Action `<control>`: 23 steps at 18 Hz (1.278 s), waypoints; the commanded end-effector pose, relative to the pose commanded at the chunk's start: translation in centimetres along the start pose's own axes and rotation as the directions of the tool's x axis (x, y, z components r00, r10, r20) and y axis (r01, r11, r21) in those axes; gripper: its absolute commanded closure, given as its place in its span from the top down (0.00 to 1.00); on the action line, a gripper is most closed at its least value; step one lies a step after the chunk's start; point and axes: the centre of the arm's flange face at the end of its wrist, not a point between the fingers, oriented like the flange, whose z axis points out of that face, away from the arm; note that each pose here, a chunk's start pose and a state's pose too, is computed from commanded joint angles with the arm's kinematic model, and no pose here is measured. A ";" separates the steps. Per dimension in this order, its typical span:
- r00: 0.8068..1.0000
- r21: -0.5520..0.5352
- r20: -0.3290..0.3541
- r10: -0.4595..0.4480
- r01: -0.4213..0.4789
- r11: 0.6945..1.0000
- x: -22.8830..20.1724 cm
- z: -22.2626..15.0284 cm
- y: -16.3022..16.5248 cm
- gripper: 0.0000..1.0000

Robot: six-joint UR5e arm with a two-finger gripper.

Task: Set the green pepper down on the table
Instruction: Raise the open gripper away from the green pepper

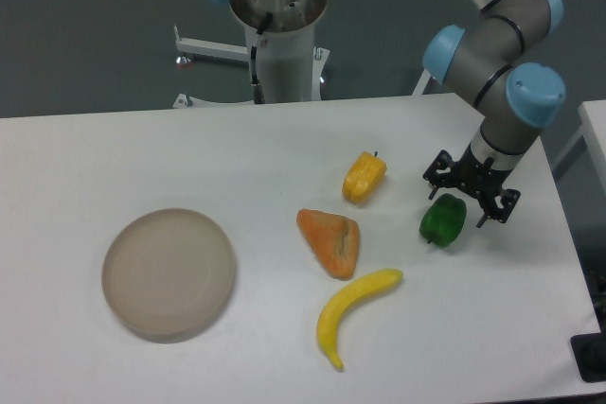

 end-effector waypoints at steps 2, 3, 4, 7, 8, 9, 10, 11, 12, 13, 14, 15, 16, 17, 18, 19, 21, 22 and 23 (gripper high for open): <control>1.000 0.009 0.029 0.004 -0.004 1.000 -0.6 -1.3 0.9 1.00; 0.999 0.011 0.040 0.005 -0.006 1.000 -1.0 -1.9 0.9 1.00; 0.999 0.012 0.054 0.005 -0.005 1.000 -1.4 -2.5 1.0 1.00; 0.996 0.018 0.087 0.001 -0.003 1.000 -2.1 -4.1 1.2 1.00; 0.996 0.019 0.090 0.009 -0.011 1.000 -2.0 -4.2 0.6 1.00; 0.996 0.020 0.091 0.014 -0.016 1.000 -2.0 -4.1 0.3 1.00; 0.995 0.022 0.098 0.023 -0.025 0.999 -2.0 -4.3 -0.3 1.00; 0.992 0.026 0.117 0.043 -0.046 0.999 -1.8 -4.5 -1.4 1.00; 0.988 0.030 0.139 0.066 -0.071 0.997 -1.9 -4.6 -2.1 1.00; 0.984 0.031 0.153 0.091 -0.096 0.995 -1.7 -4.6 -2.7 1.00; 0.981 0.028 0.163 0.109 -0.115 0.993 -1.5 -4.9 -3.2 1.00; 0.978 0.025 0.167 0.126 -0.131 0.991 -1.2 -5.0 -3.8 1.00; 0.975 0.001 0.177 0.138 -0.141 0.990 -1.1 -5.2 -4.2 1.00; 0.970 -0.035 0.186 0.158 -0.154 0.987 -0.8 -5.2 -5.1 1.00; 0.963 -0.064 0.192 0.188 -0.178 0.982 -0.1 -5.2 -6.8 1.00; 0.959 -0.088 0.194 0.207 -0.193 0.977 0.4 -5.0 -7.9 1.00; 0.955 -0.099 0.203 0.216 -0.200 0.975 0.2 -5.1 -8.6 1.00; 0.954 -0.106 0.202 0.221 -0.203 0.973 0.2 -4.9 -8.8 1.00; 0.952 -0.128 0.207 0.225 -0.202 0.971 0.1 -4.7 -8.9 1.00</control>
